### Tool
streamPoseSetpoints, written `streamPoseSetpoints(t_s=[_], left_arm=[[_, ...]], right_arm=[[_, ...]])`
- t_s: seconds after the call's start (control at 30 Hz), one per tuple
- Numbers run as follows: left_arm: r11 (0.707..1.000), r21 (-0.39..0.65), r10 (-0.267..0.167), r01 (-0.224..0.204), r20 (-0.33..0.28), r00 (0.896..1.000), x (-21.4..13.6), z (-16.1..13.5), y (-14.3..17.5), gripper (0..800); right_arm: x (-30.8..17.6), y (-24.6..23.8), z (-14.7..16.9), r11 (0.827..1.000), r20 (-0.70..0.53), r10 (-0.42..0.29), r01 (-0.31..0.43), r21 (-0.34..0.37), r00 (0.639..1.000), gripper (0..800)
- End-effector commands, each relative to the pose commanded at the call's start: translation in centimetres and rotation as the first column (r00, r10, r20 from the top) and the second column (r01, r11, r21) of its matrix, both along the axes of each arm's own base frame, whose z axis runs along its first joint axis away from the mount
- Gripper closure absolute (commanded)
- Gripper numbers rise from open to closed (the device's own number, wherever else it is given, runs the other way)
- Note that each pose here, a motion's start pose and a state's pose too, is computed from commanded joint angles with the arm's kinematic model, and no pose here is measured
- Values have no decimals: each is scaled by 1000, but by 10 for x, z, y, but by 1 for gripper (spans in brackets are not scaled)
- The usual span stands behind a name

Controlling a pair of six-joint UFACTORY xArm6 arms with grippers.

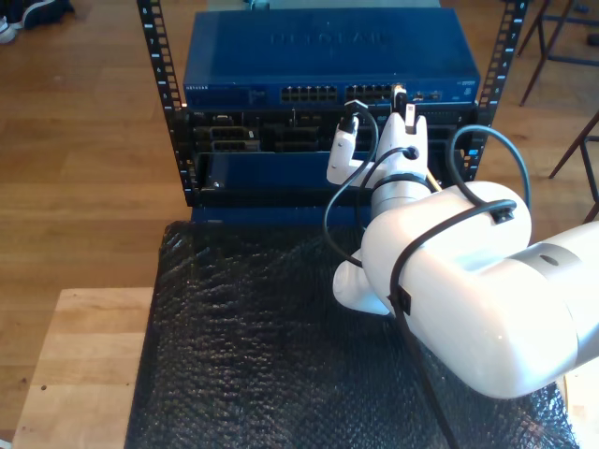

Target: Grab the cable and plug it in

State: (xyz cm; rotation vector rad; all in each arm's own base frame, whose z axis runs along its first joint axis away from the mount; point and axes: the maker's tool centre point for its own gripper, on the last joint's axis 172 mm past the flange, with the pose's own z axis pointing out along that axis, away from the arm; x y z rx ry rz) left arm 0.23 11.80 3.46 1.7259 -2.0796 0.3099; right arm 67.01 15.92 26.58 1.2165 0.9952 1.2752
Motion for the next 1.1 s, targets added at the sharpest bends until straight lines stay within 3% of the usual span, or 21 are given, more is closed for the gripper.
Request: streamPoseSetpoints(t_s=[1.1], left_arm=[[1000,0,-2,2,0,1000,0,0,0,0]], right_arm=[[5,2,4,1000,4,11,-11,3,1000,800]])
